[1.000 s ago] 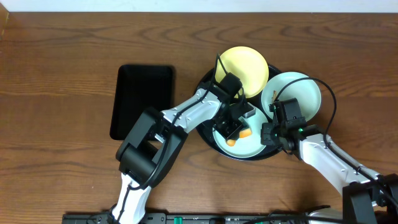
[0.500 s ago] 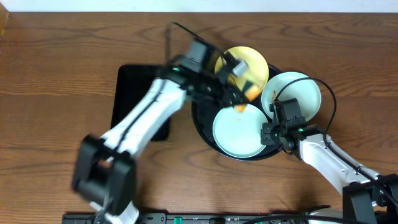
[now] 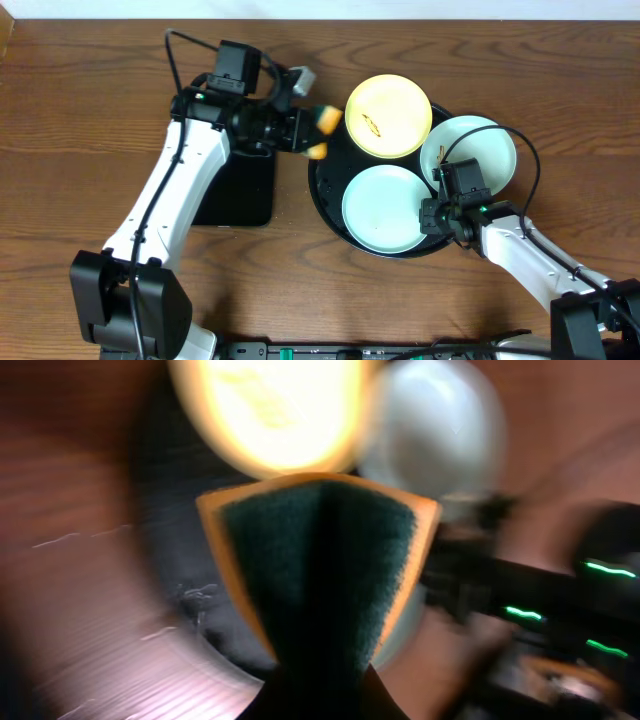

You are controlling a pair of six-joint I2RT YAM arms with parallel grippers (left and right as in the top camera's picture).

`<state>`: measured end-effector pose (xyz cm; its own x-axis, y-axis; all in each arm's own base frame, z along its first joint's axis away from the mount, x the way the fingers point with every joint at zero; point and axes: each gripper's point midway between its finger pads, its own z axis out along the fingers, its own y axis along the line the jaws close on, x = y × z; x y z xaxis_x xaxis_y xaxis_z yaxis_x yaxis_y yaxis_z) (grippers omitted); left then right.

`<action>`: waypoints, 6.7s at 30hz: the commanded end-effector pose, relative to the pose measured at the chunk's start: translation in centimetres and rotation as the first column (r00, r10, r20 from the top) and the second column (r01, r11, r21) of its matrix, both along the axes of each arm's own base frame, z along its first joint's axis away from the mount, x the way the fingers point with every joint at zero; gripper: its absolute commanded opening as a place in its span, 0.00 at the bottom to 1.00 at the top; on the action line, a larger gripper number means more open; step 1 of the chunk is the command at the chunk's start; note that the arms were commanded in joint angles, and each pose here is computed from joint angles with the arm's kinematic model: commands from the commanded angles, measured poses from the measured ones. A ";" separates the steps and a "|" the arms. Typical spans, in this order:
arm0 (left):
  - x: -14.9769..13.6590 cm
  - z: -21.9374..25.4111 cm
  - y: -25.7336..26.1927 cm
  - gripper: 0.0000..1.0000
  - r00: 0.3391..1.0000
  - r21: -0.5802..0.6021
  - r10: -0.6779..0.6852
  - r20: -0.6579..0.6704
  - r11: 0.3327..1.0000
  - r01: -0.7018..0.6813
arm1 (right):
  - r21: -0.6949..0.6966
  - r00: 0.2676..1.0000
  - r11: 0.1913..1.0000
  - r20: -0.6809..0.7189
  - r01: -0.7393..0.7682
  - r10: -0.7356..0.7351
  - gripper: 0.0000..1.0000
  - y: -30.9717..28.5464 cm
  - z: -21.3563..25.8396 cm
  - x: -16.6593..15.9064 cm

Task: Clean dirty plates on tray and stack at the side
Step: 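Carry the sponge back to the black tray with the left gripper, then lower the sponge into the black tray and hold it there with the left gripper, then lift the sponge with the left gripper and carry it to the held plate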

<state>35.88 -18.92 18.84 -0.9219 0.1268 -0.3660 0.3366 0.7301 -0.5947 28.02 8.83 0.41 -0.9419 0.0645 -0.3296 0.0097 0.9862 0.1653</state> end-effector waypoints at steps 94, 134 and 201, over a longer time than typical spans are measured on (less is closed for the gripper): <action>4.7 -12.9 14.4 0.41 0.875 0.537 0.465 0.134 0.708 -0.458 | 0.017 1.000 1.000 -0.016 -0.018 0.018 0.28 0.4 -0.2 -0.6; 1.9 -4.3 16.0 0.08 0.840 0.495 0.468 0.274 0.681 -0.540 | 0.016 1.000 1.000 -0.020 -0.018 0.018 0.41 0.4 -0.3 -0.7; 1.5 -6.3 14.7 0.08 0.893 0.508 0.387 0.231 0.734 -0.450 | 0.073 0.981 0.996 0.189 -0.047 0.033 0.01 1.6 3.5 3.1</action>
<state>37.81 -3.94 13.42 -0.8764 -0.0800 -0.4748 -0.0667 0.9968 -0.0449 30.58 10.93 3.46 -0.8821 0.0637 -0.4668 -0.0685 0.9629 0.2609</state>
